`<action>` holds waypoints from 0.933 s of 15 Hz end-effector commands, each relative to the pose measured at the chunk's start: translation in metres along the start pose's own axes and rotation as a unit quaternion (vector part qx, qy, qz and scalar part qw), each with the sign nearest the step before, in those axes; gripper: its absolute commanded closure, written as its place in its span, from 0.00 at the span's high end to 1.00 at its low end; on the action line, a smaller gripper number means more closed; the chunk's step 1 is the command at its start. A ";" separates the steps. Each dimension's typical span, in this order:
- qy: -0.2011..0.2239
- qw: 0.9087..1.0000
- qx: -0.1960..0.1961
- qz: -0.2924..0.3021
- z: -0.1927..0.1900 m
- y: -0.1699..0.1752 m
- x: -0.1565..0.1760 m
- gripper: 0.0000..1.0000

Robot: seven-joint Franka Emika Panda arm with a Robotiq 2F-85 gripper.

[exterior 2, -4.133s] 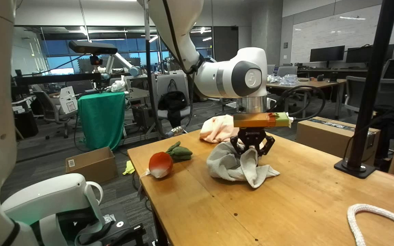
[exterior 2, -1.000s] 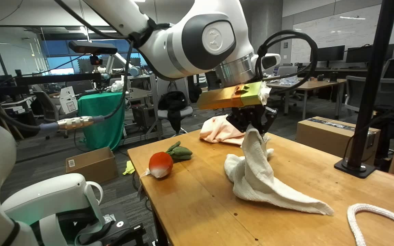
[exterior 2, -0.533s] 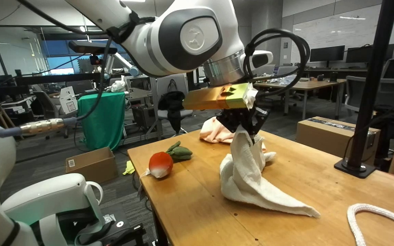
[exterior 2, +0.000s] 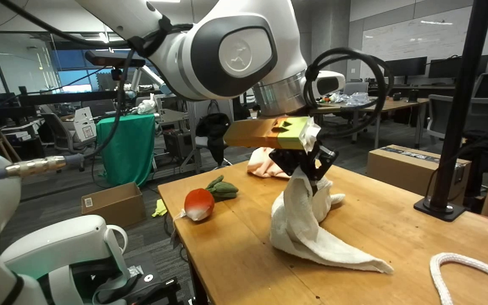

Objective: Separate the objects on the table.

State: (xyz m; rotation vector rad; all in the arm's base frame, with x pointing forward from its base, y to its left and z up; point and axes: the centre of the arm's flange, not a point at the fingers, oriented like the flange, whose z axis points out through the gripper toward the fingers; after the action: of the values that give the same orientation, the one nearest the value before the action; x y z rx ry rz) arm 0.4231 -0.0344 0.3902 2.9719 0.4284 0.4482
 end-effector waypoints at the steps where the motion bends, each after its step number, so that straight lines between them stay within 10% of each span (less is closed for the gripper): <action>1: -0.002 1.000 0.019 0.012 0.017 0.013 -0.002 0.04; 6: -0.035 0.995 0.096 -0.002 0.056 0.017 0.002 0.04; 8: -0.047 0.992 0.114 -0.011 0.066 0.015 0.001 0.31; 14: -0.087 0.986 0.137 -0.024 0.062 0.031 0.002 0.65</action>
State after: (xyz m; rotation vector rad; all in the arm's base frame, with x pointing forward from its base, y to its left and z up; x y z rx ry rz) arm 0.4392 -0.0531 0.3233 3.2090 0.5580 0.1650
